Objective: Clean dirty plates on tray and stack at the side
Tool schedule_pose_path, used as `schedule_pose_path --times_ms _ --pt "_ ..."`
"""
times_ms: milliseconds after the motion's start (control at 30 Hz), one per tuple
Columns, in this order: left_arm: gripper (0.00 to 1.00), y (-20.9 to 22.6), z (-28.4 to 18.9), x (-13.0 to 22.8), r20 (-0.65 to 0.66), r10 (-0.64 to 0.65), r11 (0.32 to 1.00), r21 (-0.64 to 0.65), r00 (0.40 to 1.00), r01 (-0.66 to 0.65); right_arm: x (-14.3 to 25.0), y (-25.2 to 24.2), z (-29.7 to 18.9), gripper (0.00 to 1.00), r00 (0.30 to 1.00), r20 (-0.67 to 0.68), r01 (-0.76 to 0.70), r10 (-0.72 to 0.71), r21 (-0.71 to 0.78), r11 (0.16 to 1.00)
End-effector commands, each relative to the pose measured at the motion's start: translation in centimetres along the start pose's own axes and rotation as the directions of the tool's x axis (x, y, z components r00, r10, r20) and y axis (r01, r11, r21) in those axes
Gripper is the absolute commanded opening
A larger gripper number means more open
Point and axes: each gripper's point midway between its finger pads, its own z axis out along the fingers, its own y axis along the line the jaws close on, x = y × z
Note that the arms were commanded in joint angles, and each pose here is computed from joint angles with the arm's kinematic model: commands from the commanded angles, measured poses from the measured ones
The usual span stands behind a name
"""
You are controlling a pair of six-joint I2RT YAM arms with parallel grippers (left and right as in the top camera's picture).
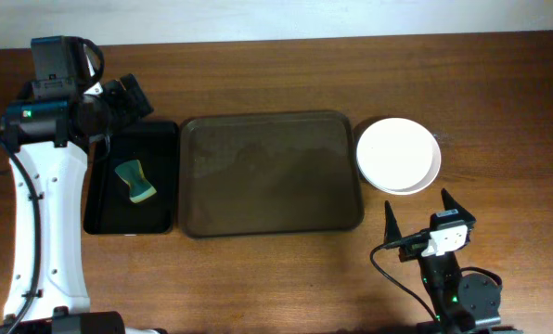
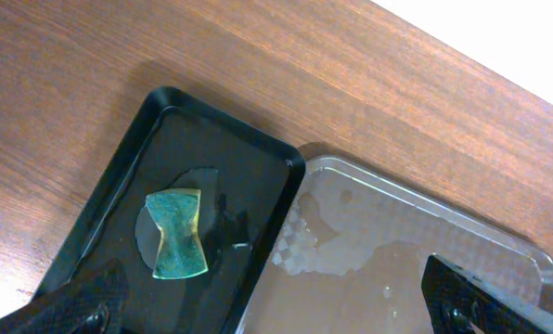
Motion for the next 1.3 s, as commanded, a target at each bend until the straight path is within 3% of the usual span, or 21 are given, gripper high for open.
schedule_pose_path --times_ms 0,433,1267 --pt "0.99 0.0 0.2 0.0 -0.004 0.014 1.0 0.002 1.0 -0.014 0.8 0.4 -0.1 0.98 1.0 0.016 0.003 -0.003 -0.015 1.0" --pt "0.99 0.0 0.2 0.0 -0.004 0.014 1.0 0.001 1.0 -0.014 4.0 1.5 0.4 0.99 0.999 -0.033 -0.002 0.0 -0.07 0.998" --pt "0.99 0.3 0.0 -0.1 0.004 0.014 1.0 -0.012 1.0 -0.014 4.0 1.6 0.4 0.98 0.999 -0.032 -0.002 0.0 -0.071 0.997"
